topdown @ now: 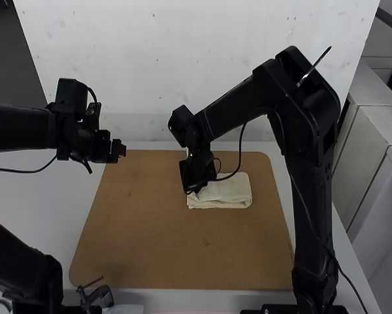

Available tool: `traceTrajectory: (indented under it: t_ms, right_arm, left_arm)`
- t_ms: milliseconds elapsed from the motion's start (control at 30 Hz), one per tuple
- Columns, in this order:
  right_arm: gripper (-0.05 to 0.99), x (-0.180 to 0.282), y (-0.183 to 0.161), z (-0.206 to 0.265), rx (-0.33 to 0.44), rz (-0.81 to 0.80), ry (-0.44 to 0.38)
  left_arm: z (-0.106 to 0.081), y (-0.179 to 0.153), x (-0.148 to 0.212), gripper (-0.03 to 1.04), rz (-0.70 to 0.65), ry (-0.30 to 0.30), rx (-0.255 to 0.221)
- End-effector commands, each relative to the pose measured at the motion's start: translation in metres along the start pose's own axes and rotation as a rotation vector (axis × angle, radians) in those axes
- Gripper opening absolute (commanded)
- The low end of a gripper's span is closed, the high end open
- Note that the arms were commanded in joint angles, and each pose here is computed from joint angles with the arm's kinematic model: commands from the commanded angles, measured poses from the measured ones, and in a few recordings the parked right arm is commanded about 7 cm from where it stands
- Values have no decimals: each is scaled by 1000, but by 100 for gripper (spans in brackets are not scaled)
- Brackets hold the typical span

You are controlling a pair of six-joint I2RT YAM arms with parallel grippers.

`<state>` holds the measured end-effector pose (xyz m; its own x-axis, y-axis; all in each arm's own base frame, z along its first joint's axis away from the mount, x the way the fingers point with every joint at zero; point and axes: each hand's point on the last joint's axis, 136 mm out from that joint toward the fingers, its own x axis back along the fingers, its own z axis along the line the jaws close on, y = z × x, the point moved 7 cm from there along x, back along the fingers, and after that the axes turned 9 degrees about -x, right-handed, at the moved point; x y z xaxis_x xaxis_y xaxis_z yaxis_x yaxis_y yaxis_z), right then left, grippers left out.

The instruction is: Fold the towel.

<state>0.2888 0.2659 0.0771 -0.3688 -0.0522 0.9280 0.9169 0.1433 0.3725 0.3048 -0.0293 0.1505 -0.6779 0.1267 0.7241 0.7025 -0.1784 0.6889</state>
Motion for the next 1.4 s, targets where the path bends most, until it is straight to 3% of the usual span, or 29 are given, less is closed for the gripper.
traceTrajectory:
  t_ms: [0, 333, 533, 633, 700, 733, 767, 1033, 1367]
  right_arm:
    - [2, 4, 4, 18, 4, -27, 25]
    - [2, 1, 6, 24, 8, -38, 34]
    - [5, 15, 20, 9, -29, -69, 31]
    - [43, 31, 27, -1, -46, -85, 34]
    - [78, 43, 33, -12, -70, -112, 29]
    - [88, 49, 36, -20, -87, -125, 22]
    - [91, 54, 39, -27, -105, -135, 20]
    - [96, 75, 41, -117, -241, -233, -33]
    - [96, 115, 12, -213, -343, -490, -74]
  left_arm:
    - [3, 10, 6, 101, -42, 1, -11]
    - [3, 9, 5, 101, -39, 2, -8]
    - [4, 9, 5, 101, -37, 3, -8]
    - [4, 9, 5, 101, -37, 3, -8]
    - [4, 9, 5, 101, -37, 3, -8]
    - [4, 8, 4, 101, -36, 2, -13]
    - [4, 9, 4, 101, -38, 4, -24]
    - [6, 8, 5, 101, -48, 3, -28]
    - [-2, 16, 48, 100, -182, 17, -52]
